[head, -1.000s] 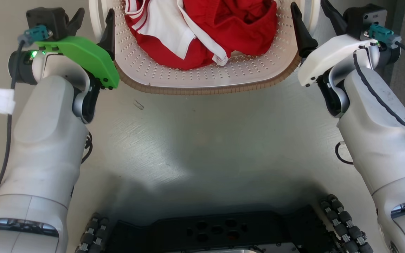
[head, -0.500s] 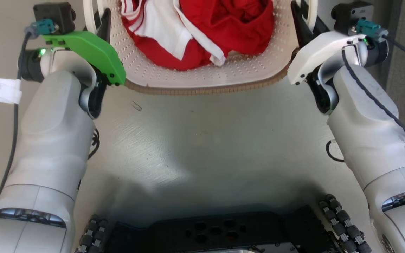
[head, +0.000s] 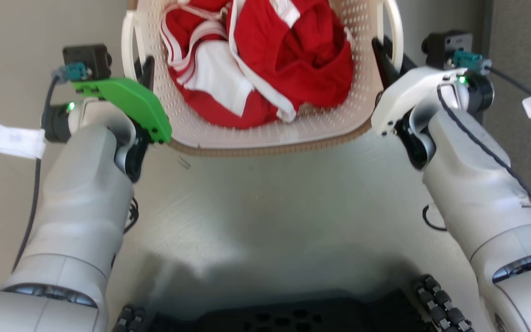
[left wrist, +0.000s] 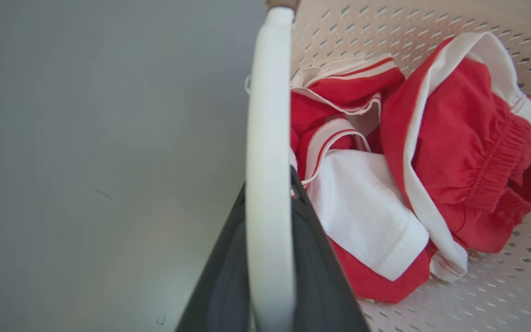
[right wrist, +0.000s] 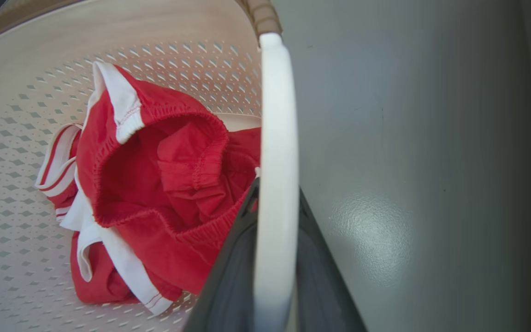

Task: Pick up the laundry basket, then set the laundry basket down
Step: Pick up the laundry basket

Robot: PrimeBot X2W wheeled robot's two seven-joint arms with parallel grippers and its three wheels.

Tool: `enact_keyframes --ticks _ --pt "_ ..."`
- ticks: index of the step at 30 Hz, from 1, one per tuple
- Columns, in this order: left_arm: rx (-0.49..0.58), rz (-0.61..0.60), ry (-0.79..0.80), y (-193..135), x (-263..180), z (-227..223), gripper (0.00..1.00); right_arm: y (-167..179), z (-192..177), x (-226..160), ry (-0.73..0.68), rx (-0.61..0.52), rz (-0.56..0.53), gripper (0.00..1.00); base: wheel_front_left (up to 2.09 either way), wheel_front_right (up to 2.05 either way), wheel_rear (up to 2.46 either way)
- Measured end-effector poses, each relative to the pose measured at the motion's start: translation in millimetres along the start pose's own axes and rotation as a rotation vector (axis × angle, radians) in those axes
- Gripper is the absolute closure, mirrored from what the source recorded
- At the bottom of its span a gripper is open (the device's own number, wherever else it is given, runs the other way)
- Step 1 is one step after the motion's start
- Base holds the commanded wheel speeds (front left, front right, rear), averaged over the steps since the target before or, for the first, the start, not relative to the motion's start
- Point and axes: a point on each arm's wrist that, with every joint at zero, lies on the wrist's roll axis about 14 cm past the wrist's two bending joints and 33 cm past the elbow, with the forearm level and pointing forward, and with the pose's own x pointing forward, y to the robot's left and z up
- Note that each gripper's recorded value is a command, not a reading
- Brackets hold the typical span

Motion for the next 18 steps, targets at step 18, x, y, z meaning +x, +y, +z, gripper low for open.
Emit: enact_keyframes --ticks 18 --pt "-0.021 0.01 0.001 -27 -63 9 1.0 14 19 -65 -0.001 0.013 -0.019 1.0 0.0 0.0 0.0"
